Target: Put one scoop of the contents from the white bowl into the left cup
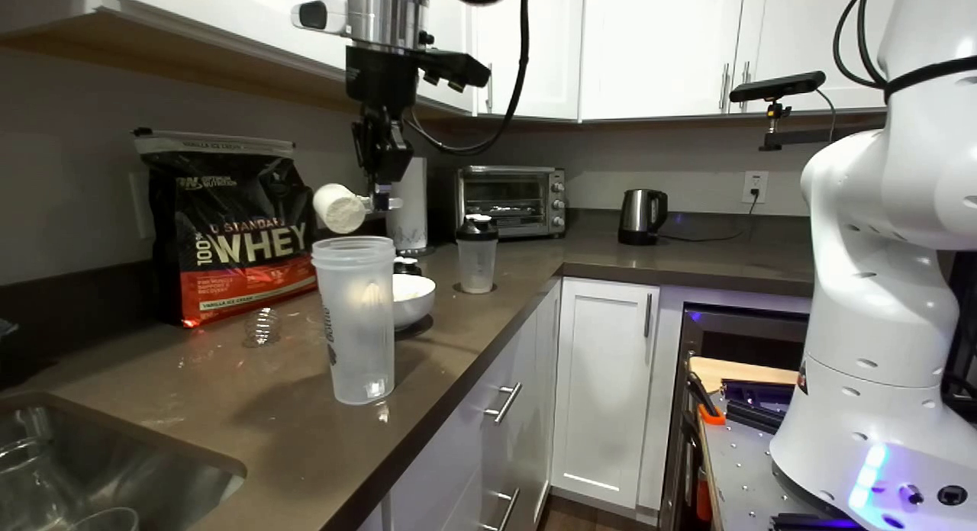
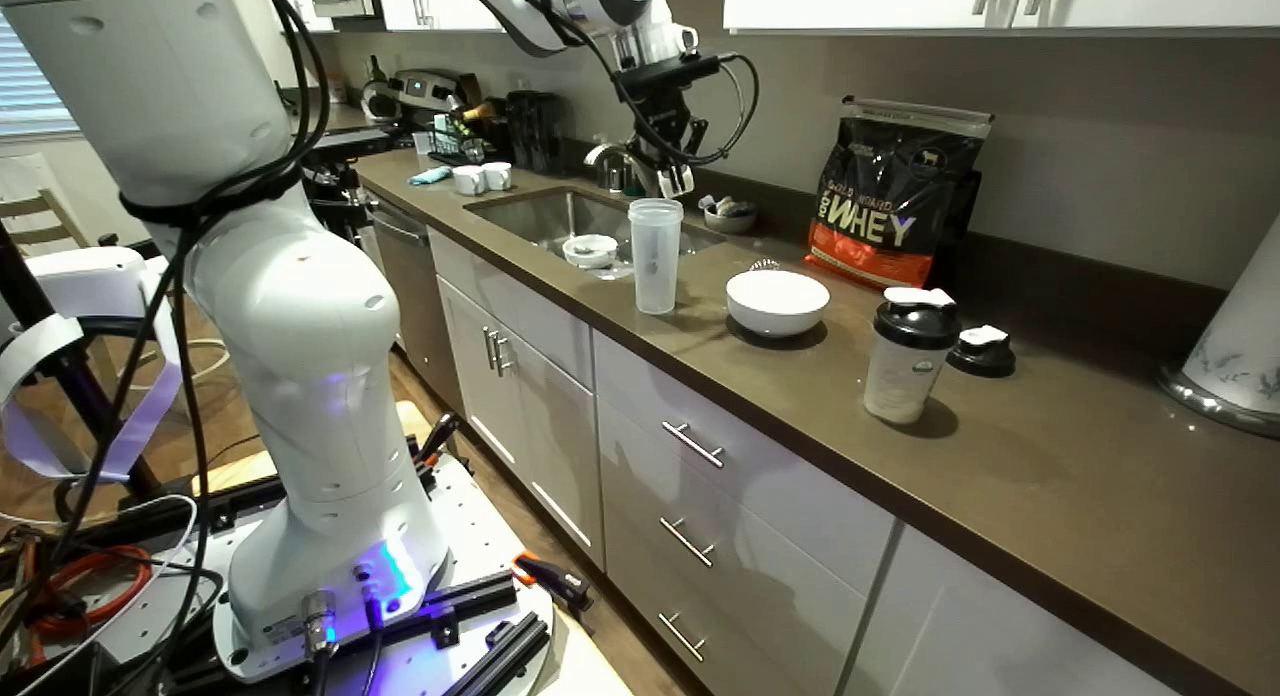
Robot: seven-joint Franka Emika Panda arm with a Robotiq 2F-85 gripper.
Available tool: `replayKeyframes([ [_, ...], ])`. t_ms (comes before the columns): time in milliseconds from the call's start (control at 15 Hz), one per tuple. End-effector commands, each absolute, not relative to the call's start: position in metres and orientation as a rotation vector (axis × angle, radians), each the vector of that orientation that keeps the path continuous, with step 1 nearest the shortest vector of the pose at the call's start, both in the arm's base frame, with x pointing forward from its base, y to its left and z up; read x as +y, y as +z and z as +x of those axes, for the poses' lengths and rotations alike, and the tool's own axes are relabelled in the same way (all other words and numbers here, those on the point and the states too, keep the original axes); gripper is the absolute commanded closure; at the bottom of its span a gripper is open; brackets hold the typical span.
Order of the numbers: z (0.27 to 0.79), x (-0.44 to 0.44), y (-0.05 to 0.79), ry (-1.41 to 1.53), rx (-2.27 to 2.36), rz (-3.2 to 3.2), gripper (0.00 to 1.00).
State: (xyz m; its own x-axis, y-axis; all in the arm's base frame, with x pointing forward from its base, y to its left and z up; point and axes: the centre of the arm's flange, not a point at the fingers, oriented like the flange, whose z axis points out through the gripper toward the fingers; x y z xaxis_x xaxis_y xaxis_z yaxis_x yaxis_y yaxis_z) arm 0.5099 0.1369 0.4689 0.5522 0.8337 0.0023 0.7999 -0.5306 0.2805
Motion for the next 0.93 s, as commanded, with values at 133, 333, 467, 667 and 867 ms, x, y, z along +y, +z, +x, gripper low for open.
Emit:
replayKeyframes([
  [133,0.4954,0.1409,0.4678,0.272,1.336,2.489,0.99],
  [333,0.4951,0.1415,0.4660,0.294,1.327,2.464,0.99],
  [467,0.4947,0.1419,0.4645,0.299,1.324,2.454,0.99],
  [667,0.4934,0.1418,0.4616,0.293,1.321,2.447,0.99],
  [867,0.4924,0.1419,0.4603,0.289,1.321,2.447,0.99],
])
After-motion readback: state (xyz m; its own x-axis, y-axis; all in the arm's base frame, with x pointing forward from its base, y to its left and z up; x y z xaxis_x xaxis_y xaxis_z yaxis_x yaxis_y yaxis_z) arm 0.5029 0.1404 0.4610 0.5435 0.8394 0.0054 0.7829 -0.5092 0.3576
